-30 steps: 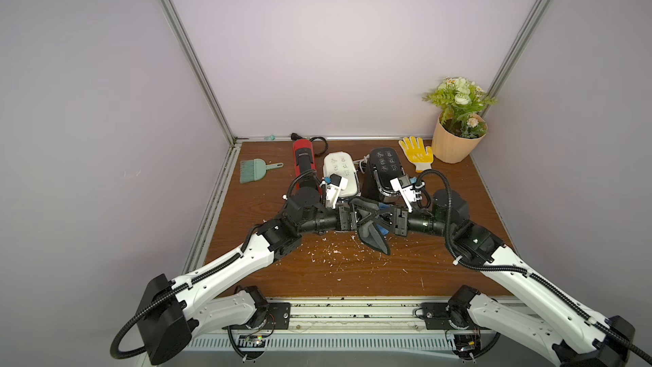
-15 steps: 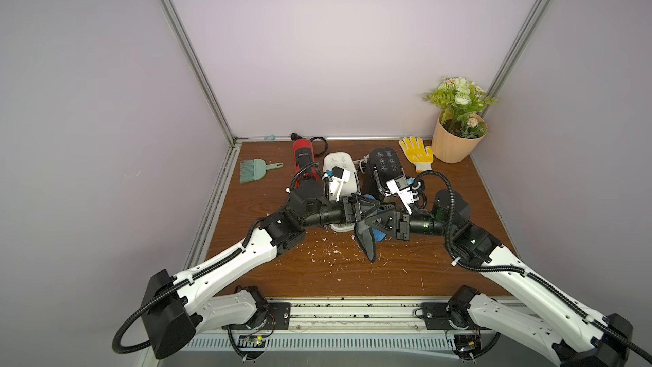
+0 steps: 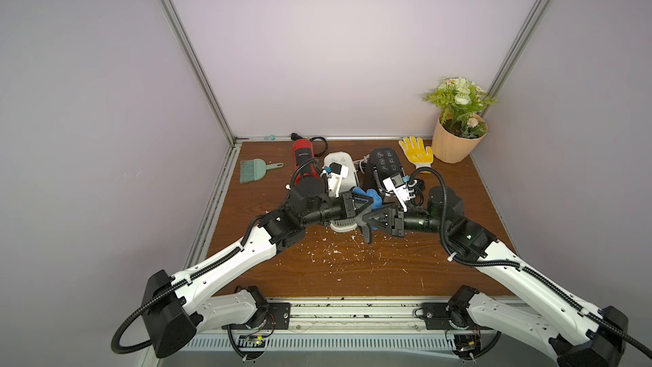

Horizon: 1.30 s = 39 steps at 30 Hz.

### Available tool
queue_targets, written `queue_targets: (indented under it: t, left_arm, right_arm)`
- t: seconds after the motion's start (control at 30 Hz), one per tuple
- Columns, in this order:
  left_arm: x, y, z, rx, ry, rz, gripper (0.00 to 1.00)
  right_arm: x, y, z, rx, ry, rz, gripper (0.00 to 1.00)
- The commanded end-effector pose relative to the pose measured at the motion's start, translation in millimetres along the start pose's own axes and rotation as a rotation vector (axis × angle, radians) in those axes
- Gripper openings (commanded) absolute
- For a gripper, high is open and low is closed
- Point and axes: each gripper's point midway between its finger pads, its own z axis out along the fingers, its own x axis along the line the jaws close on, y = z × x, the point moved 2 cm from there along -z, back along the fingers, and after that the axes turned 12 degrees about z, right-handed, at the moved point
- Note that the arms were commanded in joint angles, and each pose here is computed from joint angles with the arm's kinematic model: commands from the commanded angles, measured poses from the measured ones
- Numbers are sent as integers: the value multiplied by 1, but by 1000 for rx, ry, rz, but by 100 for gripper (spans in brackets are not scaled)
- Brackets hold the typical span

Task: Wipe the surface of a coffee machine
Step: Pick up the cleaning item at the center of the board.

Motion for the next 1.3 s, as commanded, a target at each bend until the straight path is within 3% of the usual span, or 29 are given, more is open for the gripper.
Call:
queue_targets:
  t: [0.0, 0.03, 0.2, 0.3, 0.37, 0.47, 0.9, 1.27]
  left_arm:
    - [1, 4, -6, 18, 59, 22, 0]
    - [1, 10, -8, 8, 66, 32, 0]
    - [-1, 49, -24, -71, 88, 58, 0]
    - [-13, 70, -28, -126, 72, 88, 0]
    - [-23, 79, -25, -132, 45, 102, 0]
    - [-32, 85, -18, -125, -5, 94, 0]
    - [-58, 89, -7, -113, -221, 2, 0]
    - [-57, 94, 5, -101, -226, -14, 0]
  right_arm:
    - [39, 43, -23, -208, 16, -144, 27]
    - [38, 46, -26, -228, 0, -144, 31]
    - [27, 52, -47, -324, -64, -85, 70]
    - [15, 54, -58, -367, -43, 1, 82]
    - [12, 55, -62, -390, 42, 71, 87]
    - [14, 56, -60, -385, 140, 112, 89]
    - [34, 73, -46, -335, 285, 72, 90]
    - [67, 67, -18, -209, 333, -44, 90]
